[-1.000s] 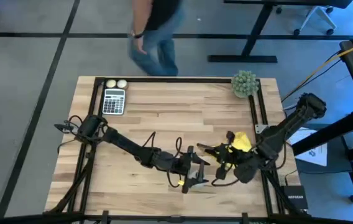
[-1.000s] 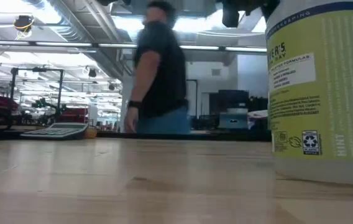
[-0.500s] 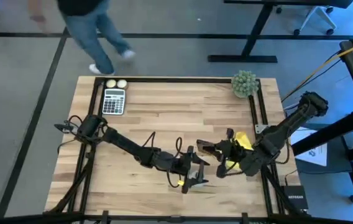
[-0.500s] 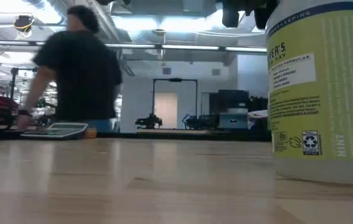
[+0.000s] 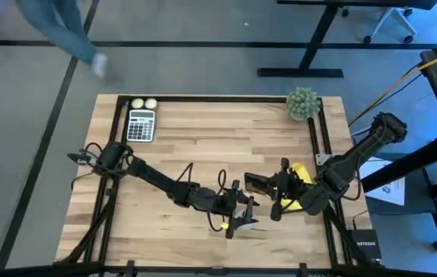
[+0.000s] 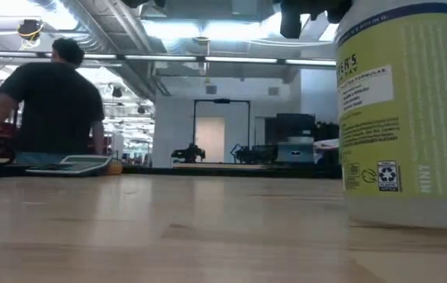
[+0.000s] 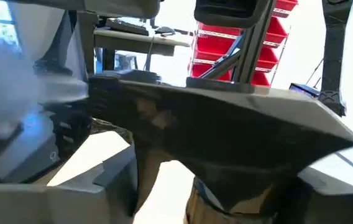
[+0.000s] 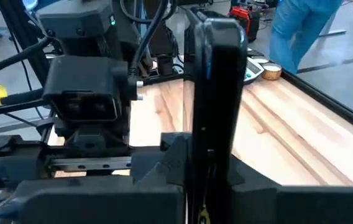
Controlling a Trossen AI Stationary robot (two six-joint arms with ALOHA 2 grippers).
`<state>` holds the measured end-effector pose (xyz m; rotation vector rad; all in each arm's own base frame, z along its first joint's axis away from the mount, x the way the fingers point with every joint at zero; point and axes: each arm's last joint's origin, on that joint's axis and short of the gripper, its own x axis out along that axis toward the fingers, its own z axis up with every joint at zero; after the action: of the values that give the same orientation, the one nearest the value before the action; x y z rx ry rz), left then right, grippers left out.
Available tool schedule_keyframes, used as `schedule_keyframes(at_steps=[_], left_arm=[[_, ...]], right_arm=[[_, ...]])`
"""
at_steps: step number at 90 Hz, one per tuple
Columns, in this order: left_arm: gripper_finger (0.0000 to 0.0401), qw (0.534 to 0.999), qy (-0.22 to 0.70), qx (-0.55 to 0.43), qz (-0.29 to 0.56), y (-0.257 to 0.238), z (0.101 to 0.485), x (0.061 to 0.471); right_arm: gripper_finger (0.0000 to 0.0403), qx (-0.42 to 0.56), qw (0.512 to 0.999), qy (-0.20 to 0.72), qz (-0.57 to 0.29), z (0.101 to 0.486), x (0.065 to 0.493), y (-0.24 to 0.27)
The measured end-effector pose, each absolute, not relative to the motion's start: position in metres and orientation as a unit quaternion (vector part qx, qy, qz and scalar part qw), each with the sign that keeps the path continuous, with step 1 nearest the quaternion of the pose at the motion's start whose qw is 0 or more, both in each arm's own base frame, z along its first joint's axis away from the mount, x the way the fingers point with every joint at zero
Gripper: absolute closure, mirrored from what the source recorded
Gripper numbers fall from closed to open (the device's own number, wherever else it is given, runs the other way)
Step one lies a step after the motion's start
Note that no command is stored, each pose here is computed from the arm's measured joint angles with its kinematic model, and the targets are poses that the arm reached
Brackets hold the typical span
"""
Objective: Apply microfiber cloth
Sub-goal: Spray the front of the cellphone using the spray bottle
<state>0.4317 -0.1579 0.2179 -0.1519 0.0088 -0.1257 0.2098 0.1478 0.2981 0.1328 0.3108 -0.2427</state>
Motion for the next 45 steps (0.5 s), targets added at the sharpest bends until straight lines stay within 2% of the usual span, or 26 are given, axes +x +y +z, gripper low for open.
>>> schedule_keyframes(at_steps=[9,20,37,45], left_arm=[[0.0219,0.995,0.004,-0.075,-0.063,-0.1582,0.2180,0.4315],[0.0223,0.995,0.006,-0.072,-0.063,-0.1582,0.2176,0.4315],[0.0177,0.996,0.012,-0.057,-0.061,-0.1553,0.2173,0.4322],[0.0152,0.994,0.028,-0.054,-0.086,-0.1502,0.2197,0.4324]], right_arm=[[0.0400,0.064,0.979,0.155,-0.120,0.2981,0.2098,0.1478],[0.0400,0.061,0.978,0.157,-0.120,0.2976,0.2096,0.1477],[0.0400,0.059,0.979,0.157,-0.119,0.2976,0.2096,0.1477],[0.0400,0.056,0.979,0.158,-0.119,0.2976,0.2096,0.1477]])
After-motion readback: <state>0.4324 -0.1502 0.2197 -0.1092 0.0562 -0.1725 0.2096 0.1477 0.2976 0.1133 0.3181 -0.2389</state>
